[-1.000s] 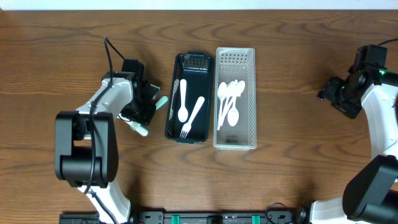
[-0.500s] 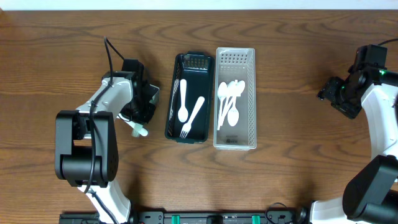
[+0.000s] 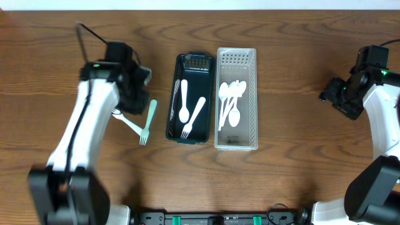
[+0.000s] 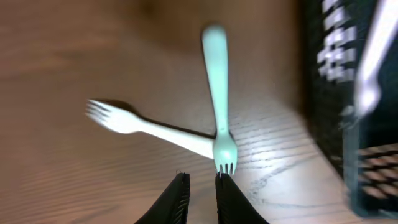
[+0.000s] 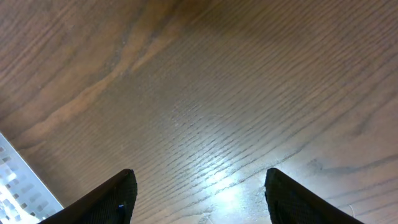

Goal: Pack container

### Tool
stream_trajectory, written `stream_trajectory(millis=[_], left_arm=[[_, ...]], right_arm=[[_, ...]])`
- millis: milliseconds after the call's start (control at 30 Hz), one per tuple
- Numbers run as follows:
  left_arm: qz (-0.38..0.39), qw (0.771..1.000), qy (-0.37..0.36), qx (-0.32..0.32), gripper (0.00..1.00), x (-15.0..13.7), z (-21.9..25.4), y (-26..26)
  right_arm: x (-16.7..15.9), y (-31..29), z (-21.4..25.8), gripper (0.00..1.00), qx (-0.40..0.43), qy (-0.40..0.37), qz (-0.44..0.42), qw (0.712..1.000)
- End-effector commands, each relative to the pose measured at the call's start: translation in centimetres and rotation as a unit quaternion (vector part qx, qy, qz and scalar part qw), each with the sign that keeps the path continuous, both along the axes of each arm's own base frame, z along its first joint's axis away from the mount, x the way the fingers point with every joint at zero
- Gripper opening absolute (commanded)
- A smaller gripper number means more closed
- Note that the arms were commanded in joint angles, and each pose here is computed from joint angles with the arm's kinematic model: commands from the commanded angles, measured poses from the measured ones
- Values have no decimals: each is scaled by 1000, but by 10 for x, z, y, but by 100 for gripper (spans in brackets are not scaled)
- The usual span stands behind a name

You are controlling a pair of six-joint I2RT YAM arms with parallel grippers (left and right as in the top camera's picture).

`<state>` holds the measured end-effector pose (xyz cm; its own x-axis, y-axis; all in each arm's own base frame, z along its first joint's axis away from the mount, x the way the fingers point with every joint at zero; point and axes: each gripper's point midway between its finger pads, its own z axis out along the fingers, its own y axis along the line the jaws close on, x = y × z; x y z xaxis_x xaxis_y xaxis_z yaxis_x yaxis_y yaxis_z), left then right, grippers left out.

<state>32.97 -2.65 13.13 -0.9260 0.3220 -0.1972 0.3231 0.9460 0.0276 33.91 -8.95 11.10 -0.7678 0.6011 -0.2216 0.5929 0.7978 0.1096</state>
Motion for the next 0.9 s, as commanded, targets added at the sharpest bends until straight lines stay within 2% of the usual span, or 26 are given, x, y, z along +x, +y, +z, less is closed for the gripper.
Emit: stream_trajectory(millis=[0, 67, 100, 167, 333, 533, 733, 867], left_arm=[[13, 999, -50, -13, 19, -2, 35, -3], [40, 998, -51, -20, 19, -6, 38, -3], [57, 997, -45, -24, 22, -8, 36, -3], [89, 995, -20, -32, 29, -14, 20, -5], [129, 990, 56, -26, 37, -27, -28, -10], [116, 986, 117, -10, 37, -30, -75, -23], [108, 984, 145, 0, 37, -27, -104, -29], [108, 982, 153, 32, 38, -28, -114, -19]], right_arm=[[-2, -2, -3, 69, 2, 6, -9, 1000], [-2, -2, -4, 69, 2, 7, -9, 1000], [-3, -2, -4, 69, 2, 8, -9, 1000], [-3, -2, -4, 69, 3, 9, -9, 1000], [-3, -1, -4, 69, 3, 9, -9, 1000], [-3, -1, -4, 70, 3, 9, -9, 1000], [-3, -1, -4, 70, 3, 9, -9, 1000], [-4, -1, -4, 70, 3, 10, -9, 1000]])
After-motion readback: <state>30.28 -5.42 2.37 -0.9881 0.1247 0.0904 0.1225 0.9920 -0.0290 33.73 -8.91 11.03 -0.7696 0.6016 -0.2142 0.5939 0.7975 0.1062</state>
